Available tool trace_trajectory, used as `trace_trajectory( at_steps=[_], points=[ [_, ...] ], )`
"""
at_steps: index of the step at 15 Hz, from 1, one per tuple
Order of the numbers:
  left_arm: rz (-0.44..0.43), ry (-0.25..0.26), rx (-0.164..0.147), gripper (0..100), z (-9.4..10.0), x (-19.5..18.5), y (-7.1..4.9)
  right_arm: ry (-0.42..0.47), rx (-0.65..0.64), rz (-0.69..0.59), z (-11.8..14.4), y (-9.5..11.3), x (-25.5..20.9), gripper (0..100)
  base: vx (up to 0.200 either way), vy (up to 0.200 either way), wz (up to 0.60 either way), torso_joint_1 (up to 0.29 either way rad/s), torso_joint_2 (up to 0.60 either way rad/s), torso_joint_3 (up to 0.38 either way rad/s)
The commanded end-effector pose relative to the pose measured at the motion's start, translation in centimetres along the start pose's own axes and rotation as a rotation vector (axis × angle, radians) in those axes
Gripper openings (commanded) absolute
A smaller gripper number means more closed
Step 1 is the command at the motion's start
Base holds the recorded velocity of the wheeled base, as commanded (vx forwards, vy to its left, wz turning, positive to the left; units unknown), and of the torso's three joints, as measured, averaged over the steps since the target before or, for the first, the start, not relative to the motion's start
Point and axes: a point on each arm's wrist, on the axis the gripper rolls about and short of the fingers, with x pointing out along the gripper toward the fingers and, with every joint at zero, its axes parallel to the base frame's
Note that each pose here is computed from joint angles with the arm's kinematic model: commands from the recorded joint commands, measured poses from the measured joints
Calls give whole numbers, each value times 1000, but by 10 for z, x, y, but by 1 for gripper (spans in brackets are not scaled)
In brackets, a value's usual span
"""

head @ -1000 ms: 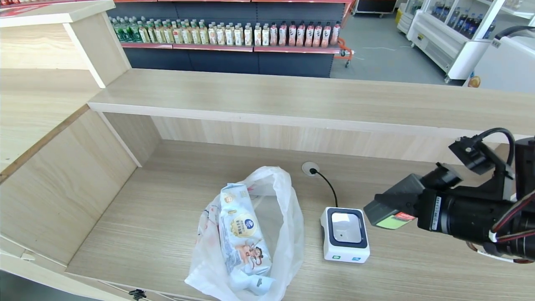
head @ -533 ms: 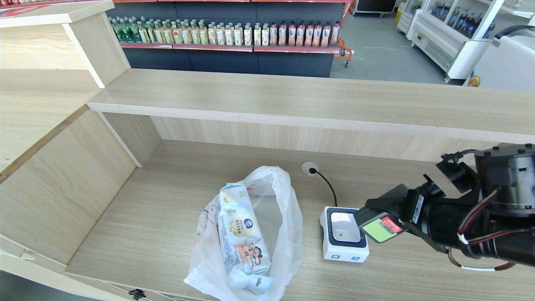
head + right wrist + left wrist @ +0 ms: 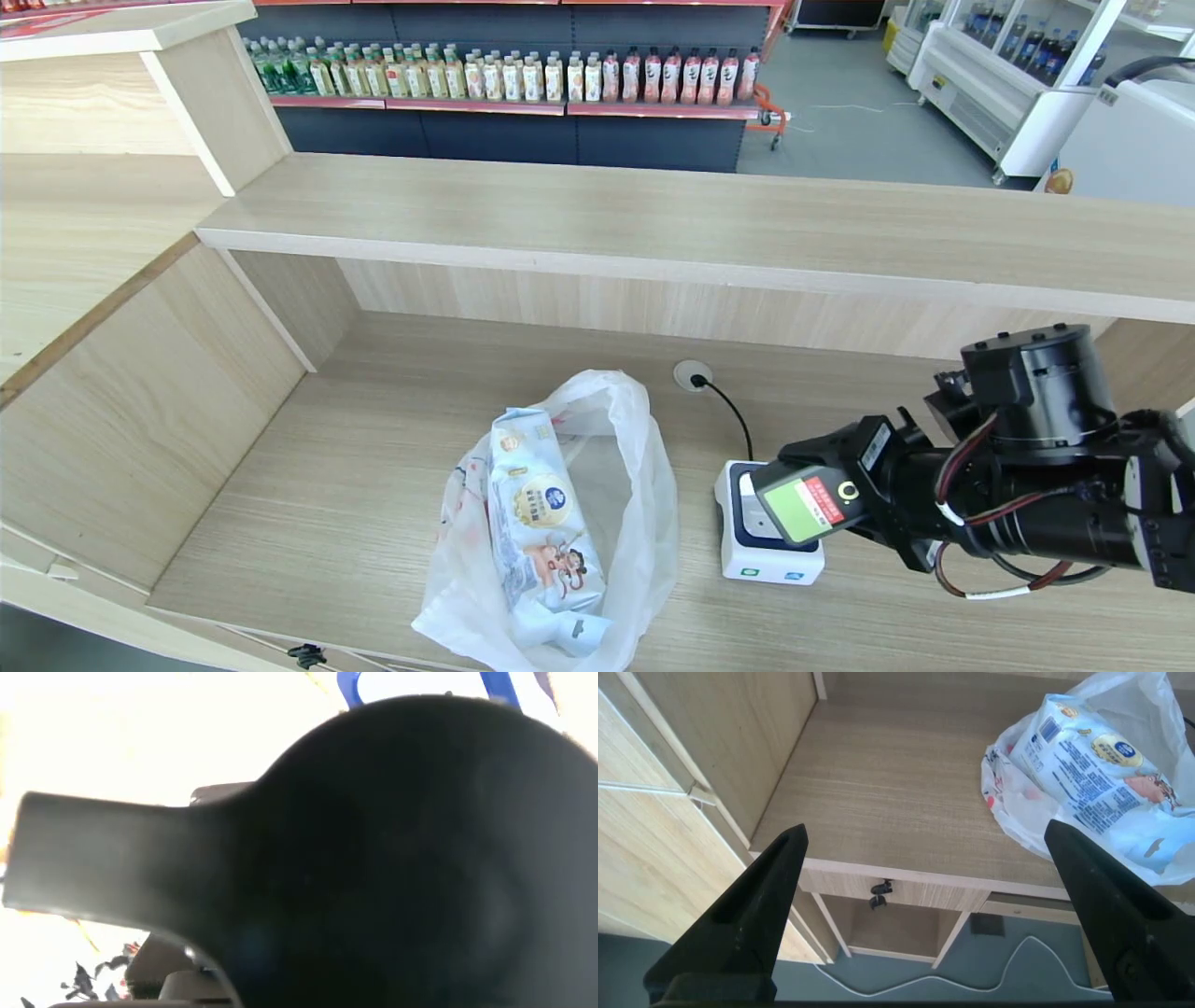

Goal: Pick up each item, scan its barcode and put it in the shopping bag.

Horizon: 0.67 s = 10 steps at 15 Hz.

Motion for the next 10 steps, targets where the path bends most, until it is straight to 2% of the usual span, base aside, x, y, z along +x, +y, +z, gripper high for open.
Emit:
trace_trajectory(
  at_steps=[1, 6, 10],
  points=[
    [1, 0, 0, 100, 0, 0, 0, 10, 44, -25, 2, 0, 17, 0, 0, 0, 0, 0, 0, 0],
    [1, 0, 0, 100, 0, 0, 0, 6, 75, -24, 5, 0, 36, 0, 0, 0, 0, 0, 0, 0],
    [1, 0, 0, 100, 0, 0, 0, 21, 159, -41, 1, -1, 43, 0, 0, 0, 0, 0, 0, 0]
  ],
)
